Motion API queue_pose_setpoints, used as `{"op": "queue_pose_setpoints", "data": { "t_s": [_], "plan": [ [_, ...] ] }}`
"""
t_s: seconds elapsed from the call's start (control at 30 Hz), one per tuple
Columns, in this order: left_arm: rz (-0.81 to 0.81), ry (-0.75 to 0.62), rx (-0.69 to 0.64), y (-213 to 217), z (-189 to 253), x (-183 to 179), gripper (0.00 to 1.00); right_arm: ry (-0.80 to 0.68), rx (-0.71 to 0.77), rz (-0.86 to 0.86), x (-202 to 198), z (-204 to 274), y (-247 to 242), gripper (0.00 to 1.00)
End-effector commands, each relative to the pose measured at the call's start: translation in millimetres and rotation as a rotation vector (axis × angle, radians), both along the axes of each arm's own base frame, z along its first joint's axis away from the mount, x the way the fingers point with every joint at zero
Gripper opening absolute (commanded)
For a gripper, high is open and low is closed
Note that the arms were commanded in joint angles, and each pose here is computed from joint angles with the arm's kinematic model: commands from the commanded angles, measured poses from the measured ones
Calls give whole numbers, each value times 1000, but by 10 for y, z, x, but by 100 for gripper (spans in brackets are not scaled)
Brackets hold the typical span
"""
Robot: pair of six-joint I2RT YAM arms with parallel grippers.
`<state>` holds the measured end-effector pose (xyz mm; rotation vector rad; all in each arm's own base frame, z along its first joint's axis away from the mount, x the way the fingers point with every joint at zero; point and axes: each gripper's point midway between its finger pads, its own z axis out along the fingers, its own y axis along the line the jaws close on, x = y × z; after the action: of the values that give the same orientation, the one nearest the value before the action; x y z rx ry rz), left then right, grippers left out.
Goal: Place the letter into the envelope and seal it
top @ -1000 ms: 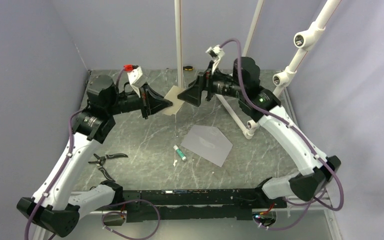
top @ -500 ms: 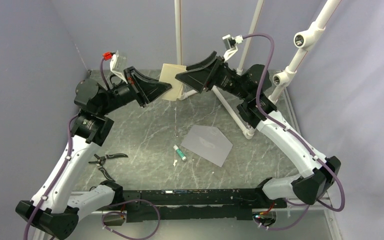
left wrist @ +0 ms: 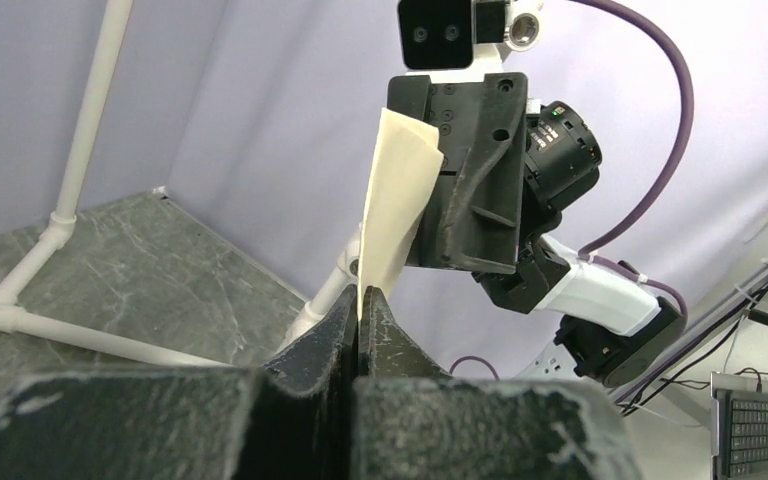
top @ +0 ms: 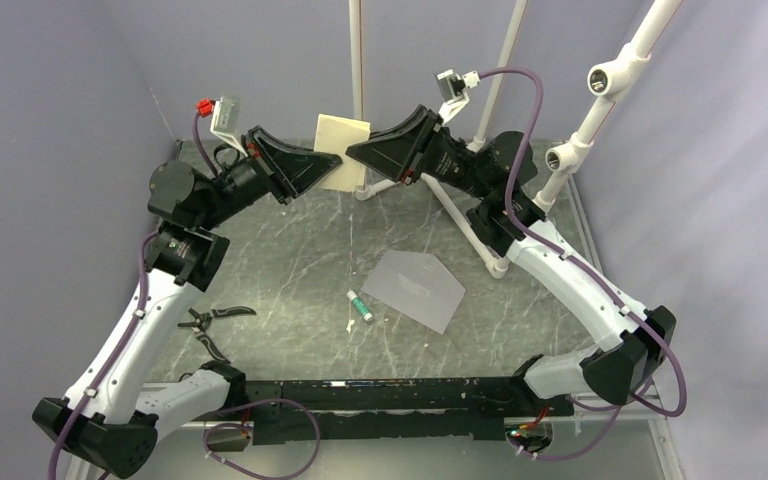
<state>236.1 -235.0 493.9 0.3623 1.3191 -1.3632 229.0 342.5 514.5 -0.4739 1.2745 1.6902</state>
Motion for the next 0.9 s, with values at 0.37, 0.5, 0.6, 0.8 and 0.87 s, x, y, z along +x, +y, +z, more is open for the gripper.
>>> {"op": "queue_pose_setpoints", "data": {
  "t_s": [0.37,0.5,0.6,0.8,0.87],
  "plan": [
    [201,233,392,243,-1261,252,67,129,-572,-535,897,-1221,-368,0],
    [303,461,528,437,-2110,332,80,227,-918,-626,1009,-2198,-683,0],
    [262,620,568,390,-2593,295,84,329,-1081,-562,898,-2765,-779,0],
    [162,834,586,142,-3223,280,84,532,-1214,-474,741,-3511,-948,0],
    [122,878,606,18,-3368,310,83,601,-1270,-470,714,-3732,-1078,0]
  ]
}}
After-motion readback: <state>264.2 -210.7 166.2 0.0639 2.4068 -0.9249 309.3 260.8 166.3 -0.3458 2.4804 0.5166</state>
